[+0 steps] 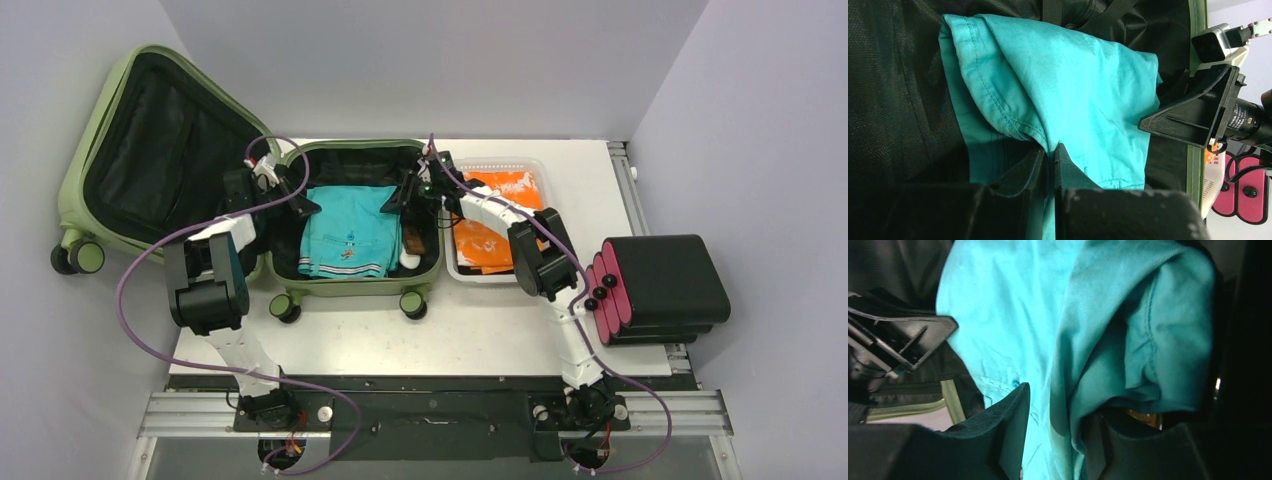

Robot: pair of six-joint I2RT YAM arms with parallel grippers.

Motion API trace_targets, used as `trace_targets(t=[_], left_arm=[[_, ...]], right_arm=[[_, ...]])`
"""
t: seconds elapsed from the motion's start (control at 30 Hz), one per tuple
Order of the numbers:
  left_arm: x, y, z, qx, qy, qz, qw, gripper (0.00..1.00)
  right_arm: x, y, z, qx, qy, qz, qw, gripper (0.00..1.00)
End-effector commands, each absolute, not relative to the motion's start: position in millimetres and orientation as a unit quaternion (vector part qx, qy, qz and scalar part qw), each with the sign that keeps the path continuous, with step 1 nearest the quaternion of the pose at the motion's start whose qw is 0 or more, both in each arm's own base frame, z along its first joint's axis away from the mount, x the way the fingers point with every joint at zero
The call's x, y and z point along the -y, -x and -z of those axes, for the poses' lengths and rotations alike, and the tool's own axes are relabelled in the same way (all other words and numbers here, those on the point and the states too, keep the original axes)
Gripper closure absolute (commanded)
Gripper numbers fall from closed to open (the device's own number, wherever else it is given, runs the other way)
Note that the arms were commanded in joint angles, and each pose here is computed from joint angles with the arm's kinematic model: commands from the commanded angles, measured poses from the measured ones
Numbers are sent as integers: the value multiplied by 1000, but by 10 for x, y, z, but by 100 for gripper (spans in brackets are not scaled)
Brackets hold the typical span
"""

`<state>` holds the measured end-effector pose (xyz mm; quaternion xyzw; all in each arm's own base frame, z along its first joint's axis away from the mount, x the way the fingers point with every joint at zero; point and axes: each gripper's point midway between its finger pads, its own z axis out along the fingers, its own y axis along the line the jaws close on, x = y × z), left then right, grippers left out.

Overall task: Open, take out, and arrange the luggage
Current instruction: Pick up the clothes from the luggage.

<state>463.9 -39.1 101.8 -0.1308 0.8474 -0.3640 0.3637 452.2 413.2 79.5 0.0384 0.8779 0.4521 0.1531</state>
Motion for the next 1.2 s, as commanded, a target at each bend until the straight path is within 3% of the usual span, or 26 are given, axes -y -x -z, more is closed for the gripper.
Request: trace_targets(t=[0.0, 0.1, 0.3, 0.53, 0.63, 0.7, 0.8, 1.17], left_arm=[[408, -4707, -1149, -842, 108, 362, 386, 100], [435, -4682, -1073, -847, 109, 362, 374, 97], [520, -4543, -744, -873, 111, 349, 323, 70], [568, -4433, -412, -889, 119, 345, 278, 61], [587, -4439, -361, -889, 120, 350, 272, 65], [595, -4455, -386, -887, 120, 353, 273, 75], [584, -4500, -491, -883, 115, 355, 283, 99], [597, -4778, -1644, -843, 85, 376, 375, 100]], right_arm=[[-4253, -4502, -1161, -842, -43, -519, 141, 65], [-4230, -4489, -1028, -855, -35, -498, 144, 65], [-4184, -4379, -578, -891, -34, -435, 126, 64], [-4300, -4366, -546, -889, -24, -439, 127, 64], [-4348, -4355, -566, -884, -21, -449, 124, 67], [-4358, -4372, -619, -880, -17, -458, 127, 77], [-4342, -4425, -809, -871, -6, -470, 142, 99], [-4101, -4652, -1980, -832, 78, -484, 260, 100]])
